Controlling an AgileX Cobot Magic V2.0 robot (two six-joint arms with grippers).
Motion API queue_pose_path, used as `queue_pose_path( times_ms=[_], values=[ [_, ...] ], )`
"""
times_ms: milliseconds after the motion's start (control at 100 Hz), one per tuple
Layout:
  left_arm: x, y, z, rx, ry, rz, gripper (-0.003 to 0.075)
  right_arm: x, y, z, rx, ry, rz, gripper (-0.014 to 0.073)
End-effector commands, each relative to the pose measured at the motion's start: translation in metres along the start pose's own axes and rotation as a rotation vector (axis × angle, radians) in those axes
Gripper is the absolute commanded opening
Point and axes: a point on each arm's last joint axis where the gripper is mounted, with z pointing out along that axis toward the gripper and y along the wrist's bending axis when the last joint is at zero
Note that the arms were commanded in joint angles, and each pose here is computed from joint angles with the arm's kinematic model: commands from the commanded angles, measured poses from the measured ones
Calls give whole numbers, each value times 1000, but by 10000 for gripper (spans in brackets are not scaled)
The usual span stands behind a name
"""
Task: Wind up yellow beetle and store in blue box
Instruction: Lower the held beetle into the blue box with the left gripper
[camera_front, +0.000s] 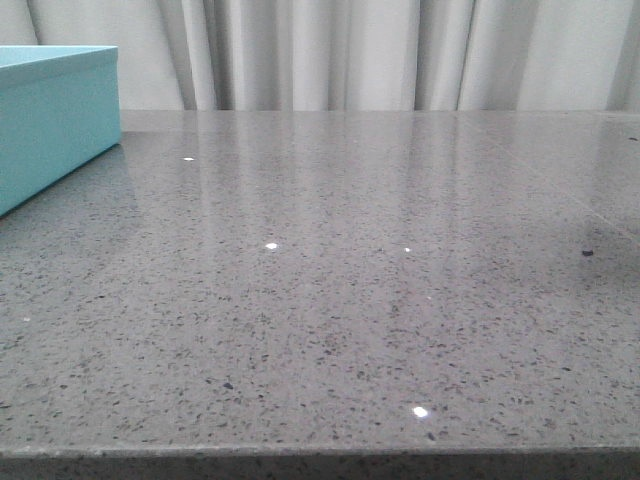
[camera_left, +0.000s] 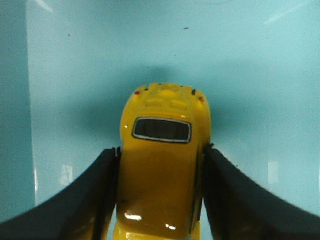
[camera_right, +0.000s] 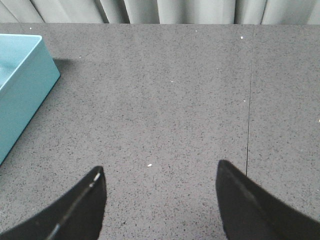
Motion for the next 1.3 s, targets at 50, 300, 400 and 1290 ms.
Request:
queue_pose_path(
  times_ms=[50,300,400,1290],
  values=[
    [-3,-3,-31,-5,-95,0,226,-12,2,-12,-36,-104,-18,475],
    [-3,-3,-31,-5,-95,0,388,-12,2,-12,-36,-104,-18,475],
    [-3,-3,-31,-5,-95,0,409,-12,2,-12,-36,-104,-18,475],
    [17,-31,-132,118,-360,126,113,24,-25,-41,-34,-241,-107,414]
  ],
)
